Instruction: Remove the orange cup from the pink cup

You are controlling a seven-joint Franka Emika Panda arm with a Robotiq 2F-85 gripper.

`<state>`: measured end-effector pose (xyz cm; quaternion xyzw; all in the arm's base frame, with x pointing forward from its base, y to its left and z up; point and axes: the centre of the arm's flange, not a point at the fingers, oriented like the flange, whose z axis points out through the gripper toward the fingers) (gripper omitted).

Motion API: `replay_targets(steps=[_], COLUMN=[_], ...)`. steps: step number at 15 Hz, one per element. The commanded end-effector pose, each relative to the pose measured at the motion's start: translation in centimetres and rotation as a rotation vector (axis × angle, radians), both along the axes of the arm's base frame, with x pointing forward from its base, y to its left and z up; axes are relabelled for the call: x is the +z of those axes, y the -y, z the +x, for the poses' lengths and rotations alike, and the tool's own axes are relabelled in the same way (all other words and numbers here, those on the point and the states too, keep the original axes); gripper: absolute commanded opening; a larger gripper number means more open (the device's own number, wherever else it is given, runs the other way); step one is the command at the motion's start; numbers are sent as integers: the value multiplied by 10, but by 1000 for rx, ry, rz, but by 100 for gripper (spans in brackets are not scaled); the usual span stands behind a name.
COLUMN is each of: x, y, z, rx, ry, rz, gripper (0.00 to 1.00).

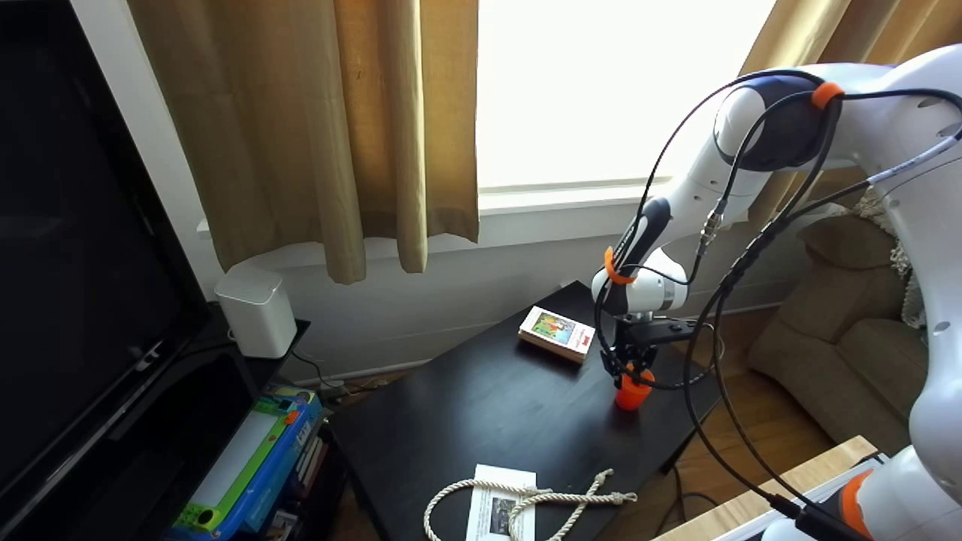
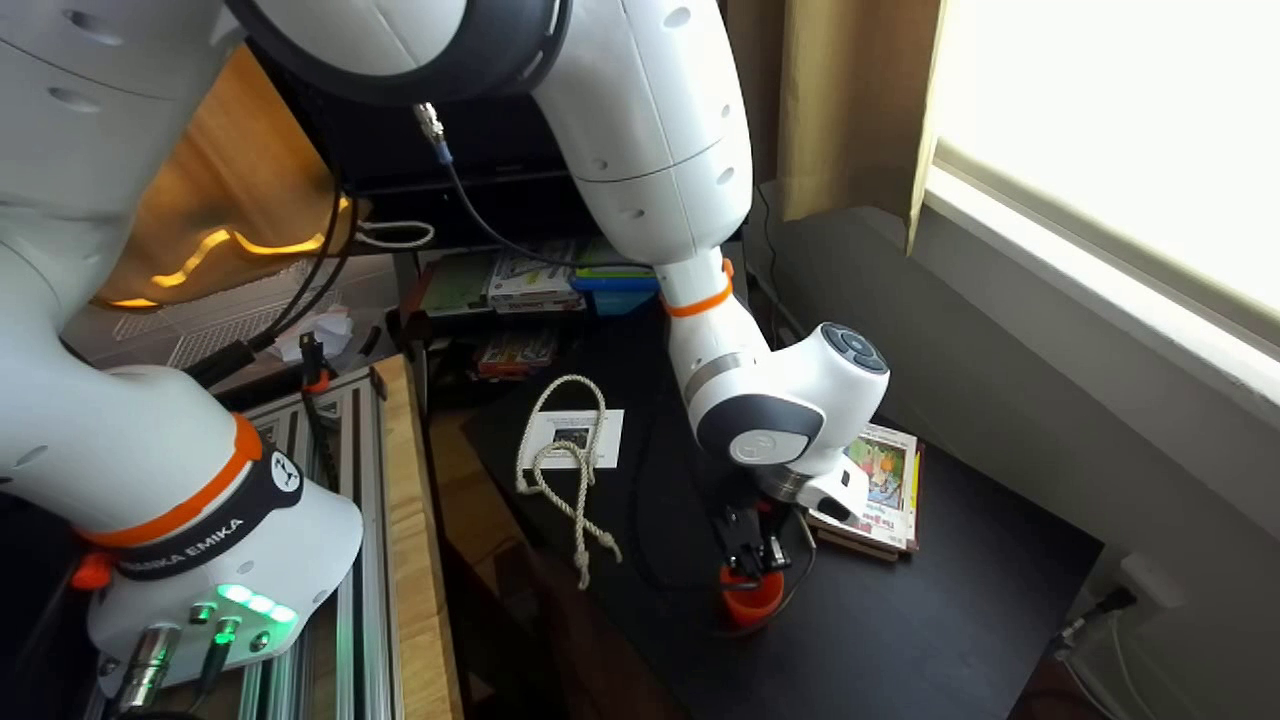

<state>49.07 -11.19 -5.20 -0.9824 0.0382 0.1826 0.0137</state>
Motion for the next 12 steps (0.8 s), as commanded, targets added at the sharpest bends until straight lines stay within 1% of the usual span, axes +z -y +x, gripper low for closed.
replay_targets(steps=[1,2,3,4,6,7,8,9,12], x=[-4,-4,-3,-3,-2,-2,-1,-1,-1], y=[6,7,9,11,14,15,16,17,19], z=[-7,-7,-8,-9,-11,-12,-13,-14,-14], rx=[-5,-6,-7,-8,-10,-11,-12,-12,-11], ry=[-15,-15,-16,-16,-16,-17,-17,-17,-17], rz=[-18,-20,-23,-25,-29,-31,-32,-33,-36], gripper=[50,49,43,40,26,23,16,1,0])
